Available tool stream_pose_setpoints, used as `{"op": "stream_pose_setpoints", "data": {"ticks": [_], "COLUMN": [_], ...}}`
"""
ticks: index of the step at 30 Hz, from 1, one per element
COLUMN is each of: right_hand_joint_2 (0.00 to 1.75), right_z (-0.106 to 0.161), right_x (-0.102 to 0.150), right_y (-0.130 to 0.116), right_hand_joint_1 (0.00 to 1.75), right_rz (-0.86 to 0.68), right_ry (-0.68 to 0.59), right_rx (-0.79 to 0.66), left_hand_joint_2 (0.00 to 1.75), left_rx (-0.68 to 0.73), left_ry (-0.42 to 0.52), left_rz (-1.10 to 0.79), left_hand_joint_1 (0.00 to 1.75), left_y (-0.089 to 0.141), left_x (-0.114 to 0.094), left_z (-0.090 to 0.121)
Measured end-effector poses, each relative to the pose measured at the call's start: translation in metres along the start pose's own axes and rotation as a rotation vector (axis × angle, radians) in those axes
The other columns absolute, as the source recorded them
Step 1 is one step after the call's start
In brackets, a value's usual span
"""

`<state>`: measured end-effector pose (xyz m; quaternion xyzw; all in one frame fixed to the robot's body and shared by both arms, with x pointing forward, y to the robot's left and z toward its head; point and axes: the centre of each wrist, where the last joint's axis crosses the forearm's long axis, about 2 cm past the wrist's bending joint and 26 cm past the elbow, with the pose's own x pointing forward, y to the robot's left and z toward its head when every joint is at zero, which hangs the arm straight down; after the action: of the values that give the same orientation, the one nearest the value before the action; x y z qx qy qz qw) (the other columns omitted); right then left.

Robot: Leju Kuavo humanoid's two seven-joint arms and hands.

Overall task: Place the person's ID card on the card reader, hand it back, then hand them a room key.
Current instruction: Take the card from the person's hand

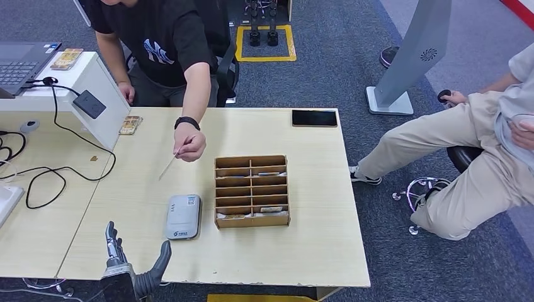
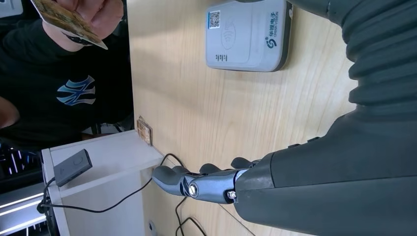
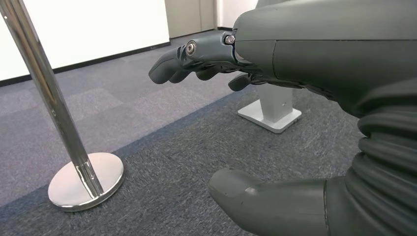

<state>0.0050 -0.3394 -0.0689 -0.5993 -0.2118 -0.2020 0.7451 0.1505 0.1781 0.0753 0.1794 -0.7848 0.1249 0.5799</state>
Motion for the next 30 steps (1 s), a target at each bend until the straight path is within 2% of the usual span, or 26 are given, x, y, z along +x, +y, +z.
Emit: {"op": "stream_pose_setpoints", "data": {"ticks": [9, 12, 13, 16, 21, 25, 27, 30], "right_hand_joint_2": [1.75, 1.75, 1.75, 1.75, 1.75, 1.75, 1.75, 1.75], "right_z": [0.0, 0.0, 0.0, 0.0, 0.001, 0.004, 0.006, 0.007], "right_x": [0.0, 0.0, 0.0, 0.001, 0.008, 0.015, 0.017, 0.018], "right_y": [0.0, 0.0, 0.0, 0.001, 0.006, 0.014, 0.016, 0.019], "right_hand_joint_1": [0.0, 0.0, 0.0, 0.0, 0.0, 0.0, 0.0, 0.0], "right_rz": [0.006, 0.007, 0.009, 0.022, 0.044, 0.063, 0.062, 0.058], "right_ry": [-0.005, -0.009, -0.013, -0.043, -0.124, -0.201, -0.213, -0.214], "right_rx": [0.003, 0.004, 0.005, 0.016, 0.051, 0.097, 0.108, 0.117], "left_hand_joint_2": [1.75, 0.44, 0.44, 1.75, 1.75, 1.75, 1.75, 1.75], "left_rx": [0.001, 0.001, 0.002, 0.016, -0.006, -0.029, -0.022, 0.0], "left_ry": [-0.003, -0.016, -0.036, -0.133, -0.349, -0.562, -0.61, -0.63], "left_rz": [-0.001, -0.005, -0.013, -0.064, -0.257, -0.511, -0.597, -0.64], "left_hand_joint_1": [0.0, 0.0, 0.0, 0.0, 0.0, 0.0, 0.0, 0.0], "left_y": [0.0, 0.0, 0.0, -0.002, -0.006, 0.009, 0.016, 0.022], "left_x": [0.0, 0.0, 0.0, 0.002, 0.012, 0.021, 0.025, 0.029], "left_z": [0.001, 0.001, 0.0, -0.006, -0.033, -0.066, -0.077, -0.085]}}
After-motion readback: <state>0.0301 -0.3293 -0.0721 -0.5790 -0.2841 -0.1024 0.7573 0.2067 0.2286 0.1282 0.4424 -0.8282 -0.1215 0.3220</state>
